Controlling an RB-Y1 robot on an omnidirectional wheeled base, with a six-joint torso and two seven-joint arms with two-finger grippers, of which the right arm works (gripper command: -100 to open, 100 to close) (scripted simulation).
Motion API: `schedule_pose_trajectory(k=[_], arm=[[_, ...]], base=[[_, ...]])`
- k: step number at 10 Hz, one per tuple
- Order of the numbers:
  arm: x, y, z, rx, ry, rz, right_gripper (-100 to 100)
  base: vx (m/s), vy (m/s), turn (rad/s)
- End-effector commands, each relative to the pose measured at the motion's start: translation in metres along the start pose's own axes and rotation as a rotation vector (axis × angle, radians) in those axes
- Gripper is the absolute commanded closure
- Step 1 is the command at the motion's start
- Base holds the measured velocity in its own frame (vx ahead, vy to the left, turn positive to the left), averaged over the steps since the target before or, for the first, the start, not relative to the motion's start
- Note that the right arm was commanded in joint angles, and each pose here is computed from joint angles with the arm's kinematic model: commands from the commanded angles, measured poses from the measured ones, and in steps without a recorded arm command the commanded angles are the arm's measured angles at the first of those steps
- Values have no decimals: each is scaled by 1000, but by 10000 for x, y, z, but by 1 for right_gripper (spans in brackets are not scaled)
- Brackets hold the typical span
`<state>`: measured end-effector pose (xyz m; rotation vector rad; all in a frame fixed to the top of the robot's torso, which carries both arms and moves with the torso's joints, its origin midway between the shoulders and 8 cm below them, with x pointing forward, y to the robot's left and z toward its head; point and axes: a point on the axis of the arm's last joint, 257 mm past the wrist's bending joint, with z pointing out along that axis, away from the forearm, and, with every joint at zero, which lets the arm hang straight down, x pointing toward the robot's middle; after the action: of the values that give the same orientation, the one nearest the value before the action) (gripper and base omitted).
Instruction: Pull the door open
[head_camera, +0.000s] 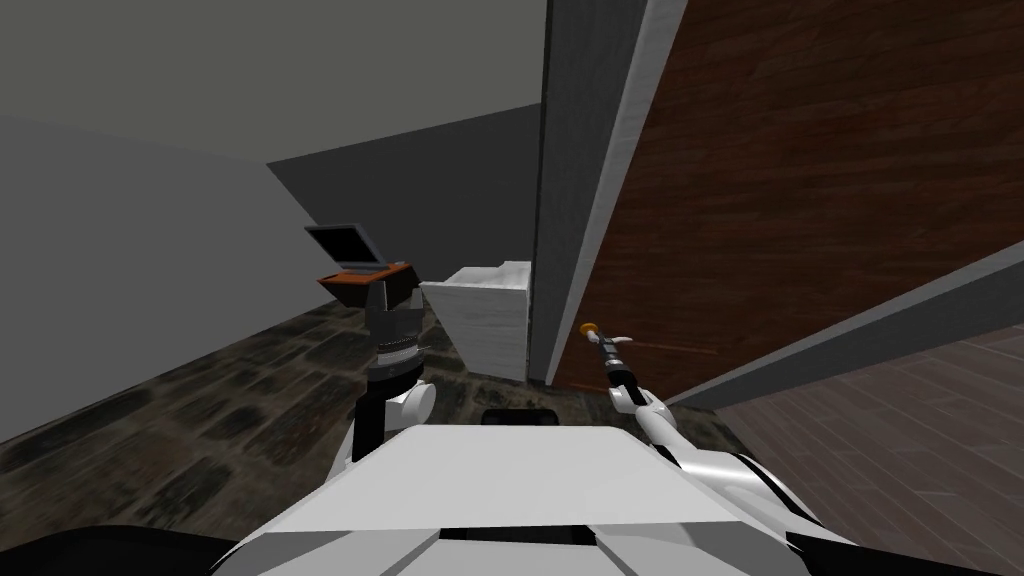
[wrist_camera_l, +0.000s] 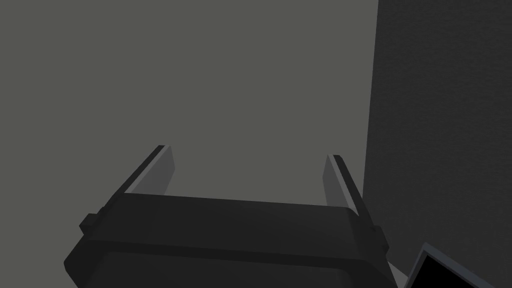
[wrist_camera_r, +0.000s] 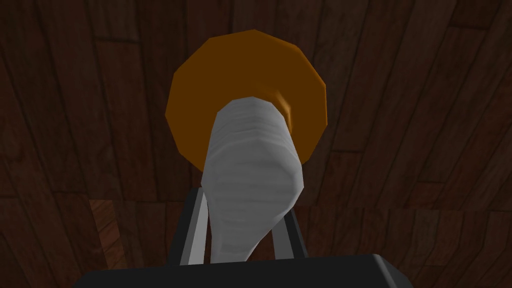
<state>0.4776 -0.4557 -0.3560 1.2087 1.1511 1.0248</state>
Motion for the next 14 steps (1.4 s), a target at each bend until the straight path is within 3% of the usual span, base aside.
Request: schedule_pose_trajectory(k=[1, 4, 14], arm=[[14, 14, 9, -4, 3, -1, 100], [14, 14, 9, -4, 3, -1, 100], [161, 29, -175, -15, 141, -3, 100]], base=[[0, 0, 0], [0, 0, 0], [-188, -61, 80]])
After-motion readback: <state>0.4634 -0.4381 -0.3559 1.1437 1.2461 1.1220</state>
